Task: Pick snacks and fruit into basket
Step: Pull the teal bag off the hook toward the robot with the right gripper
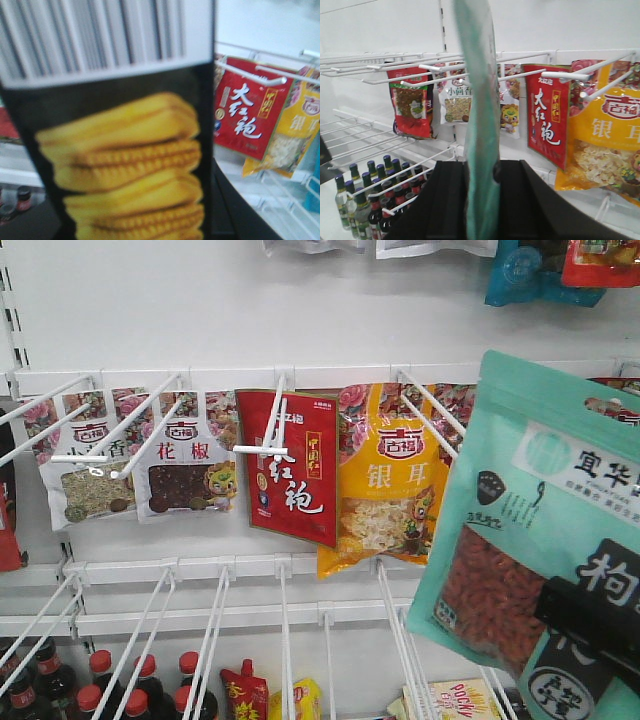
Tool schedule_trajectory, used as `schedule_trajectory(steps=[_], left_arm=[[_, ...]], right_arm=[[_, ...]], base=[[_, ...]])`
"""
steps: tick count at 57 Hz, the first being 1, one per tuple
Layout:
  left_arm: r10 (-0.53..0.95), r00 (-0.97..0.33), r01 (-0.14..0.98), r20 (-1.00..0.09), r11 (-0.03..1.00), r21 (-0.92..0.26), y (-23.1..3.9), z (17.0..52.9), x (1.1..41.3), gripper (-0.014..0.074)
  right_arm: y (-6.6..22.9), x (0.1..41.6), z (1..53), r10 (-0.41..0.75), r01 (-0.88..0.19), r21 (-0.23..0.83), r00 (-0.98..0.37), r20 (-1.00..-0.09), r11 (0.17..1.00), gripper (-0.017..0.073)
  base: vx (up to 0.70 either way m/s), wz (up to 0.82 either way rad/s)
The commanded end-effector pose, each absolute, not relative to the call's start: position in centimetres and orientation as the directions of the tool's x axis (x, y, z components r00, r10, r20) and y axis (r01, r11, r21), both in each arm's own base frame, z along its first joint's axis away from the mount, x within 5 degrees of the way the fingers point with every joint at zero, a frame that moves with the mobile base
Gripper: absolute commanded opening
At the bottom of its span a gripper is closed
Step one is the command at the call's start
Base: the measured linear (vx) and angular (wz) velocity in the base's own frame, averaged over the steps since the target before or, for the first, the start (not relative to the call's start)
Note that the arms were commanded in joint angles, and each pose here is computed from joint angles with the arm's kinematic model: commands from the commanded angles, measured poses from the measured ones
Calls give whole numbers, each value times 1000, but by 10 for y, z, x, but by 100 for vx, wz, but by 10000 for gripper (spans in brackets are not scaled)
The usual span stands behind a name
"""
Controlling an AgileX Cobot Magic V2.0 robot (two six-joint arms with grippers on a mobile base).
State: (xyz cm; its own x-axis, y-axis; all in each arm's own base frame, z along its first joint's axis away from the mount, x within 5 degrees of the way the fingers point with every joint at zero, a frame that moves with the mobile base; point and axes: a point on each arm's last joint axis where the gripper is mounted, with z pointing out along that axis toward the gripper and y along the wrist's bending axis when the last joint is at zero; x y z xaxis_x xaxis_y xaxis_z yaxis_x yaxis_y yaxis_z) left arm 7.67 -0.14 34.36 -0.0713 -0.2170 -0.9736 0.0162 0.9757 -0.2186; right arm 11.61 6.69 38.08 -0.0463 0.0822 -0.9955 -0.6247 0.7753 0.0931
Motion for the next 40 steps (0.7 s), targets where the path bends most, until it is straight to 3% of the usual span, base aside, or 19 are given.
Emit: schedule_trajectory(steps=[1,19,40], left_arm=[[-206,34,51,-978,978,-204,-1,361,65,2],[-187,58,47,-981,982,-185,1,361,51,2],[-187,80,56,-979,981,-183,1,364,51,2]], right_arm=[[60,112,394,115,-577,85,16,-993,812,-9],[53,116,395,144,-507,108,32,-989,855,-9],[57,114,394,135,-544,104,18,-991,833,-9]], base=[[0,0],[0,0],[0,0]])
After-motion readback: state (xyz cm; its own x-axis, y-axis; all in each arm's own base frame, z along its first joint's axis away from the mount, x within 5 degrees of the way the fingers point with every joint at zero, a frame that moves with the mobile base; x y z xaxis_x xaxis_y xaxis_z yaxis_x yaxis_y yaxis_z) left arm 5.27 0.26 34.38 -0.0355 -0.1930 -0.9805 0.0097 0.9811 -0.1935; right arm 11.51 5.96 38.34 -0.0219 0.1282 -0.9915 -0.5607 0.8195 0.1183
